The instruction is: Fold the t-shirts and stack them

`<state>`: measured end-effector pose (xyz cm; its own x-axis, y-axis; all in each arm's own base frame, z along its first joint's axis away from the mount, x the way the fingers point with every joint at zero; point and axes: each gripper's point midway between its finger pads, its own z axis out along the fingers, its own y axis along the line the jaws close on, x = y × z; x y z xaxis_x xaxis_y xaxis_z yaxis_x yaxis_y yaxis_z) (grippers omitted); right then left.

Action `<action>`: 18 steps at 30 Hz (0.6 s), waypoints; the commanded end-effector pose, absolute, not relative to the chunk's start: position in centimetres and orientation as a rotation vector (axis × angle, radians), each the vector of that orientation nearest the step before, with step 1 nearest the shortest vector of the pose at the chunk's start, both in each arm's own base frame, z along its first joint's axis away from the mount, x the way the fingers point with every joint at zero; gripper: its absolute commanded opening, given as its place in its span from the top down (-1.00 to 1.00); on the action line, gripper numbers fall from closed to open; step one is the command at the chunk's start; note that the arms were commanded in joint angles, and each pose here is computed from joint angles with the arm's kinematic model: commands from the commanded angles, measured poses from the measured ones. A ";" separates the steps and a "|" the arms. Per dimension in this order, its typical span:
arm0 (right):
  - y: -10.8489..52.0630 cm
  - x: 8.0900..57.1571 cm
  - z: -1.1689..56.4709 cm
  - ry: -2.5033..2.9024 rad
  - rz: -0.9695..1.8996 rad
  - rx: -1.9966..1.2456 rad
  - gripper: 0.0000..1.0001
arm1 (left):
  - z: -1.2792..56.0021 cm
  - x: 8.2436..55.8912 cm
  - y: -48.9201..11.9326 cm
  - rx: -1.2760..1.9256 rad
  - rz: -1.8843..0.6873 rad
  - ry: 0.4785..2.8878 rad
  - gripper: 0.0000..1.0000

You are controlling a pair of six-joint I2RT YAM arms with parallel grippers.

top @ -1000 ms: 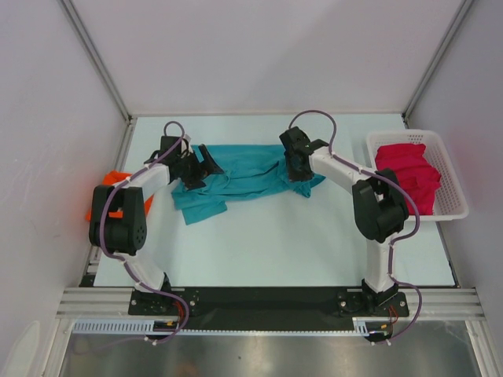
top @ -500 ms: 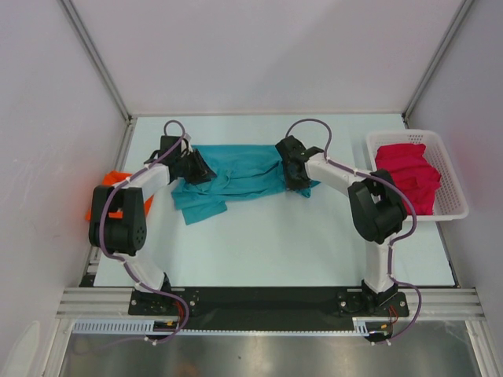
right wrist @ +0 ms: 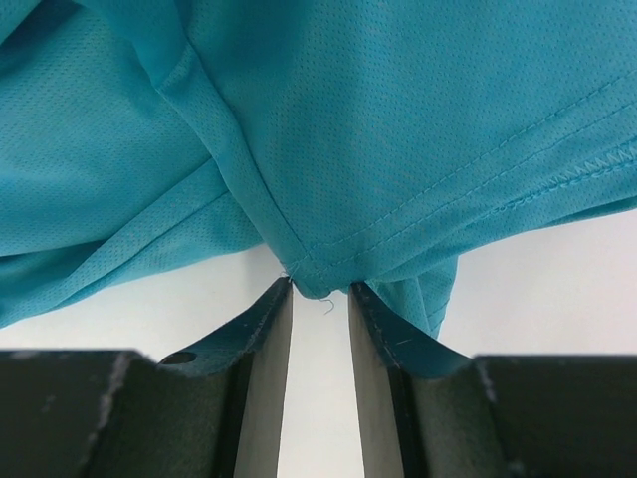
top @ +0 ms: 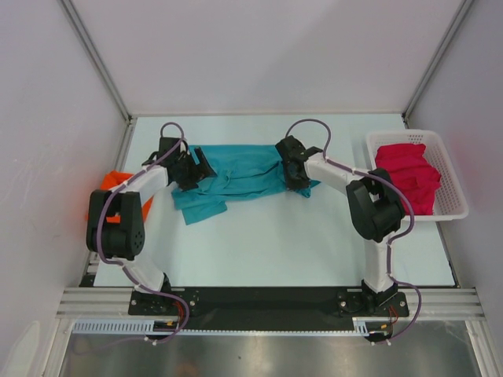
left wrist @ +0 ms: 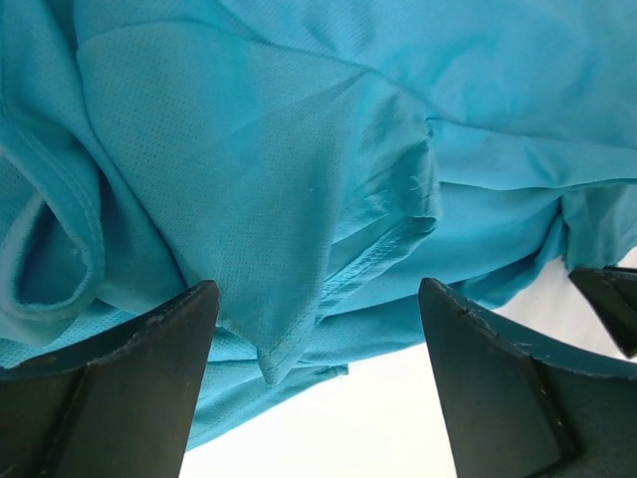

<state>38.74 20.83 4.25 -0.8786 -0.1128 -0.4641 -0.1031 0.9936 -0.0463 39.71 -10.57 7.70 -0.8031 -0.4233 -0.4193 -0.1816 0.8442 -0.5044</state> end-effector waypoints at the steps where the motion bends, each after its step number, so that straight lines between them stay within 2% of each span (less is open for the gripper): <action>1: 21.5 40.4 4.8 2.612 -0.013 -0.148 0.35 | 6.1 39.7 -10.8 -0.434 -0.602 2.500 -0.74; 4: 21.5 40.7 4.6 2.614 -0.016 -0.155 0.52 | 5.8 39.7 -11.2 -0.425 -0.616 2.505 -0.65; 7: 21.6 41.2 4.7 2.611 -0.009 -0.154 0.73 | 5.8 39.8 -11.7 -0.409 -0.645 2.503 -0.25; 8: 21.6 41.2 4.4 2.616 -0.010 -0.155 0.81 | 5.8 39.8 -11.8 -0.409 -0.653 2.504 0.04; 9: 21.6 41.4 4.6 2.613 -0.006 -0.157 0.98 | 5.9 39.8 -11.9 -0.406 -0.663 2.502 0.25; 11: 21.6 41.6 4.6 2.611 -0.007 -0.161 1.00 | 6.1 39.8 -12.0 -0.407 -0.669 2.497 0.66; 12: 21.6 41.6 4.8 2.607 -0.011 -0.167 1.00 | 6.3 39.9 -12.0 -0.405 -0.670 2.493 0.99; 17: 20.5 42.6 8.5 2.526 -0.049 -0.148 1.00 | 8.9 40.3 -11.9 -0.382 -0.661 2.472 1.00; 18: 19.8 42.7 10.3 2.501 -0.052 -0.135 1.00 | 11.0 41.2 -11.9 -0.356 -0.661 2.429 1.00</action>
<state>40.47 20.73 3.65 -0.8749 -0.1307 -0.4663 -0.1135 0.9914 -0.0649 39.28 -11.26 5.45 -0.8279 -0.4149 -0.3774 -0.1888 0.8398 -0.5090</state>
